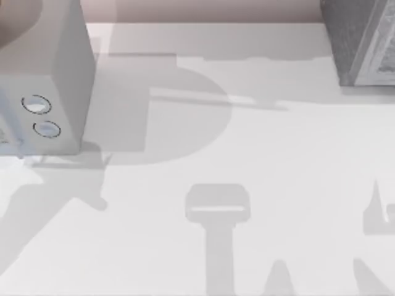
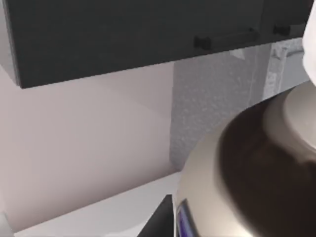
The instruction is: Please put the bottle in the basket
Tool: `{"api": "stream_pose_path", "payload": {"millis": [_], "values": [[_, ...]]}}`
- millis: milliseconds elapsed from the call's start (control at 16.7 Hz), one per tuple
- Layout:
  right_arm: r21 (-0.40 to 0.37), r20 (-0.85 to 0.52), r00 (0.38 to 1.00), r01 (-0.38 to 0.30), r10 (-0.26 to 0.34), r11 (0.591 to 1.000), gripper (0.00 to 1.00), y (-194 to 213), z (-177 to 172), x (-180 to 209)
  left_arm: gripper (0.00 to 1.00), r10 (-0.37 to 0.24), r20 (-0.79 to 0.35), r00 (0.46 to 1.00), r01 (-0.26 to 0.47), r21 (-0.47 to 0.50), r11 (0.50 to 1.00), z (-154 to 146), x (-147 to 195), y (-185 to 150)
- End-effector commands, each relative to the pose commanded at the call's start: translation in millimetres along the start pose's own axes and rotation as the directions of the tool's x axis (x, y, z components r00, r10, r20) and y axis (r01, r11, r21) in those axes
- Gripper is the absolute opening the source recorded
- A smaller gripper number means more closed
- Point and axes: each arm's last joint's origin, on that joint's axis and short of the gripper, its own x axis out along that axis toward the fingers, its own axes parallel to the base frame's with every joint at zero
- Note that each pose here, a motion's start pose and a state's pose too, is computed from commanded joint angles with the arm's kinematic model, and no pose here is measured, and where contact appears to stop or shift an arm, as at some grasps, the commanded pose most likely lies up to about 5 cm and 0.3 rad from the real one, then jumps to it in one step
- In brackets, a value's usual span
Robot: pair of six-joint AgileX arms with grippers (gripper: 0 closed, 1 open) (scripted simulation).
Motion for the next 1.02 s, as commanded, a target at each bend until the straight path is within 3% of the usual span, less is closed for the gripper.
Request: {"api": "stream_pose_path", "payload": {"millis": [120,240,420,600,780,1020], "values": [[0.000,0.000,1.000,0.000,0.000,1.000,1.00,0.0,0.0,0.0,0.00,0.082,0.003,0.997,-0.082,0.016,0.996,32.4,49.6,12.2],[0.000,0.000,1.000,0.000,0.000,1.000,1.00,0.0,0.0,0.0,0.00,0.182,-0.011,0.983,-0.182,0.023,0.983,49.5,101.0,45.3],[0.000,0.000,1.000,0.000,0.000,1.000,1.00,0.0,0.0,0.0,0.00,0.344,-0.035,0.938,-0.344,0.017,0.939,54.9,155.0,120.6],[0.000,0.000,1.000,0.000,0.000,1.000,1.00,0.0,0.0,0.0,0.00,0.477,-0.082,0.875,-0.478,-0.003,0.878,40.4,180.6,198.7],[0.000,0.000,1.000,0.000,0.000,1.000,1.00,0.0,0.0,0.0,0.00,0.551,-0.114,0.826,-0.557,-0.018,0.831,25.9,185.1,246.9],[0.000,0.000,1.000,0.000,0.000,1.000,1.00,0.0,0.0,0.0,0.00,0.563,-0.120,0.817,-0.570,-0.021,0.822,23.1,185.0,254.6]]}}
